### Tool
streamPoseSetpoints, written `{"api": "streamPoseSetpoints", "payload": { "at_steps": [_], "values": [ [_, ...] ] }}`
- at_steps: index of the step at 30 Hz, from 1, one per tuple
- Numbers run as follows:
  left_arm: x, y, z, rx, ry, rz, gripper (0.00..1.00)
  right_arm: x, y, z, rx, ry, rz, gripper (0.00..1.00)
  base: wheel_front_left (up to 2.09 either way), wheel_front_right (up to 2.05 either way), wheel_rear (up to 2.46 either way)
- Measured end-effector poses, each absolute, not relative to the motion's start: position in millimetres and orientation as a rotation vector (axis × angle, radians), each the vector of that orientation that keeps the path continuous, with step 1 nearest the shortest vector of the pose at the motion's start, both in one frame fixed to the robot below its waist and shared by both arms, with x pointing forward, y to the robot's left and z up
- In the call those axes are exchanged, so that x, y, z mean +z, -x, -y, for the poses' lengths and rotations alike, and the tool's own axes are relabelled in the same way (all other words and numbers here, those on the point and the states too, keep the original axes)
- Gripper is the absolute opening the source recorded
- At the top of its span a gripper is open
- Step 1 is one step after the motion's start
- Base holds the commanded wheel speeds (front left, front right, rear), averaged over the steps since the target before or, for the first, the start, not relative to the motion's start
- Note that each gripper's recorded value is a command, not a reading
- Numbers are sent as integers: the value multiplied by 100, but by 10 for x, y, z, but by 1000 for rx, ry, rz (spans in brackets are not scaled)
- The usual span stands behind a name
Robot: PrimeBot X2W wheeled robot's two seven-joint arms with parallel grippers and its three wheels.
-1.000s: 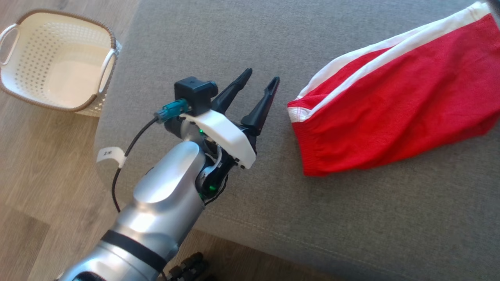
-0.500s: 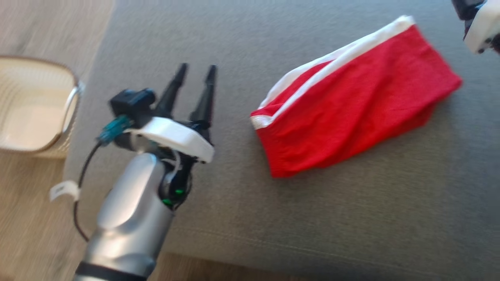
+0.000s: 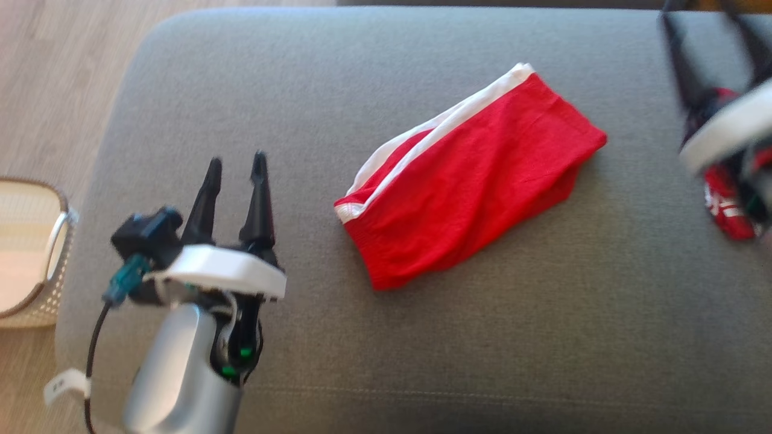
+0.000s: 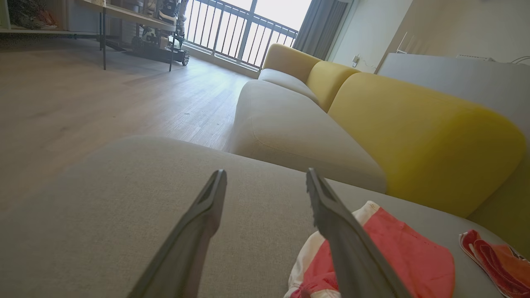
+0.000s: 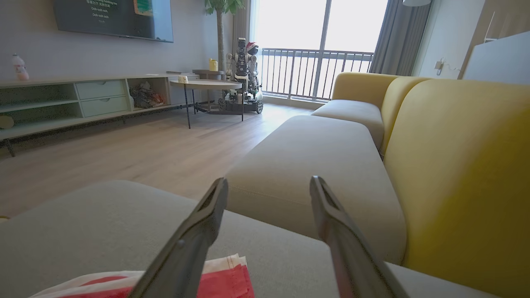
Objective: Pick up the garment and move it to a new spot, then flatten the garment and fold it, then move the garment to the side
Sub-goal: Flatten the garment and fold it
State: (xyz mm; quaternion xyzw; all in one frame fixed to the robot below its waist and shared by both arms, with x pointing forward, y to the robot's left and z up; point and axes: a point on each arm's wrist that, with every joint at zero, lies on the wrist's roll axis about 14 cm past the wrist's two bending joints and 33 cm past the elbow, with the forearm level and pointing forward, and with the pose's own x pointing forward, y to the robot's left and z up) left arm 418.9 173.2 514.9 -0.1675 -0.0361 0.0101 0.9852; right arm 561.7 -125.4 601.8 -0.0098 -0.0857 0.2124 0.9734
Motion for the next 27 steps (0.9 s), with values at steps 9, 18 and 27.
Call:
{"api": "streamPoseSetpoints", "payload": {
  "at_steps": [9, 18, 27],
  "values": [
    [4958, -3900, -1621, 24, 366, 19, 100, 5370, -4865, 1454, 312, -52, 106, 100, 0, 0, 0],
    [4801, -3737, -1622, 64, 405, -31, 100, 4923, -4631, 1429, 231, -209, -3, 100, 0, 0, 0],
    [4657, -3666, -1697, 107, 397, -77, 100, 4517, -4993, 1236, 187, -555, -253, 100, 0, 0, 0]
  ]
}}
